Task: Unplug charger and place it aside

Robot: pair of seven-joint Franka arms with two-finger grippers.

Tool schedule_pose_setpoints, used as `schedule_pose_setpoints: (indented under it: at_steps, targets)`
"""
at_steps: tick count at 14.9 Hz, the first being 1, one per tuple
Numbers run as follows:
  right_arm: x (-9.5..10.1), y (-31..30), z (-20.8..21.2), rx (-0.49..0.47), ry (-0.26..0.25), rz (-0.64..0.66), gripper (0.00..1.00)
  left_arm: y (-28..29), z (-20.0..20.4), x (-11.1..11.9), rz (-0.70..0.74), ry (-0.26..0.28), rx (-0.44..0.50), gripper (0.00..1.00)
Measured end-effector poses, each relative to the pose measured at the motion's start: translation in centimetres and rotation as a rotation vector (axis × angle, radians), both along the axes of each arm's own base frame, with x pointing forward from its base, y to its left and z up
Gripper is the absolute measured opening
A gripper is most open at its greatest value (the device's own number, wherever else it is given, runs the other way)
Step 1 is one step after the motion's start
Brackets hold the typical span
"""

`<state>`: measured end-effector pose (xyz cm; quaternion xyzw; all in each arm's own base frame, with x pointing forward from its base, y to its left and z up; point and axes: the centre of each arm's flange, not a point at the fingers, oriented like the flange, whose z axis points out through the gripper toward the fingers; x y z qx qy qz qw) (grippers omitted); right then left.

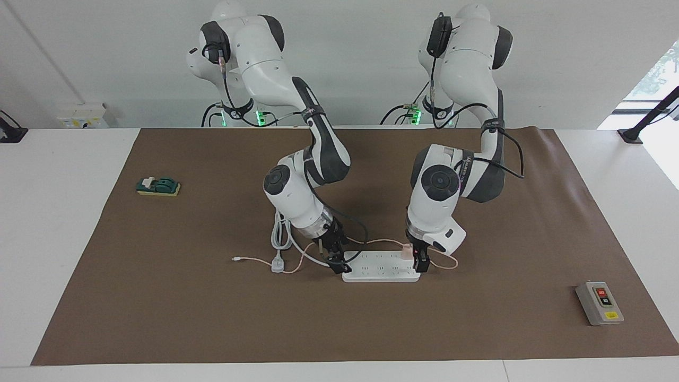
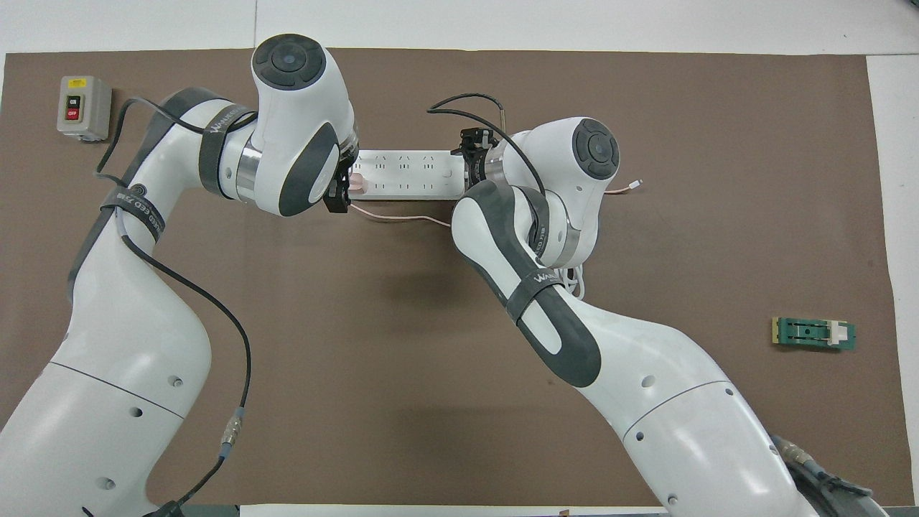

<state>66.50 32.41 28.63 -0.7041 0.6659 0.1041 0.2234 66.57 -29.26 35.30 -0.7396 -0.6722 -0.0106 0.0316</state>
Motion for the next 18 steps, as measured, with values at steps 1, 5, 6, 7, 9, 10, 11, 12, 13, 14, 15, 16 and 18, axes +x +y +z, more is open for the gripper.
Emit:
schedule_pose_setpoints:
  at_steps: [1, 5, 6, 7, 9, 10, 11, 12, 13, 14, 15, 16, 18]
  targets:
    - [0.0, -0.1, -0.6, -0.005, 0.004, 0.002, 1.0, 0.0, 0.0, 0.0, 0.0, -0.001, -0.001, 1.0]
    - [0.5, -1.1, -0.9, -0.012, -0.009, 0.01, 1.0, -0.3, 0.0, 0.3, -0.004, -0.039, -0.02, 1.0]
    - [0.7, -1.4, -0.9, -0.014, -0.013, 0.013, 1.0, -0.4, -0.1, 0.3, -0.006, -0.05, -0.026, 1.0]
    - [0.9, -1.7, -0.9, -0.014, -0.015, 0.02, 1.0, -0.4, -0.2, 0.1, -0.008, -0.056, -0.029, 1.0]
    - [1.6, -1.8, -0.9, -0.011, -0.012, 0.029, 1.0, -0.4, -0.2, -0.4, -0.011, -0.057, -0.029, 1.0]
    - [1.9, -1.7, -1.1, -0.009, -0.013, 0.031, 1.0, -0.3, -0.1, -0.6, -0.012, -0.055, -0.028, 1.0]
    - [2.1, -1.4, -1.4, -0.006, -0.012, 0.032, 1.0, -0.2, -0.1, -0.8, -0.012, -0.051, -0.026, 1.0]
    - [2.1, -1.0, -1.7, 0.01, -0.004, 0.029, 1.0, -0.1, -0.3, -1.1, -0.013, -0.049, -0.024, 1.0]
    - [1.9, -0.5, -1.8, 0.03, 0.005, 0.025, 1.0, -0.1, -0.5, -1.2, -0.014, -0.051, -0.026, 1.0]
    - [1.9, 0.0, -1.7, 0.052, 0.009, 0.019, 1.0, -0.1, -0.7, -1.3, -0.015, -0.053, -0.027, 1.0]
    - [1.8, 0.3, -1.5, 0.067, 0.012, 0.015, 1.0, -0.1, -0.6, -1.4, -0.015, -0.058, -0.029, 1.0]
    - [1.8, 0.5, -1.4, 0.077, 0.017, 0.012, 1.0, 0.0, -0.5, -1.5, -0.016, -0.06, -0.03, 1.0]
    - [1.9, 0.4, -1.3, 0.085, 0.028, 0.009, 1.0, 0.0, -0.2, -1.5, -0.015, -0.064, -0.031, 1.0]
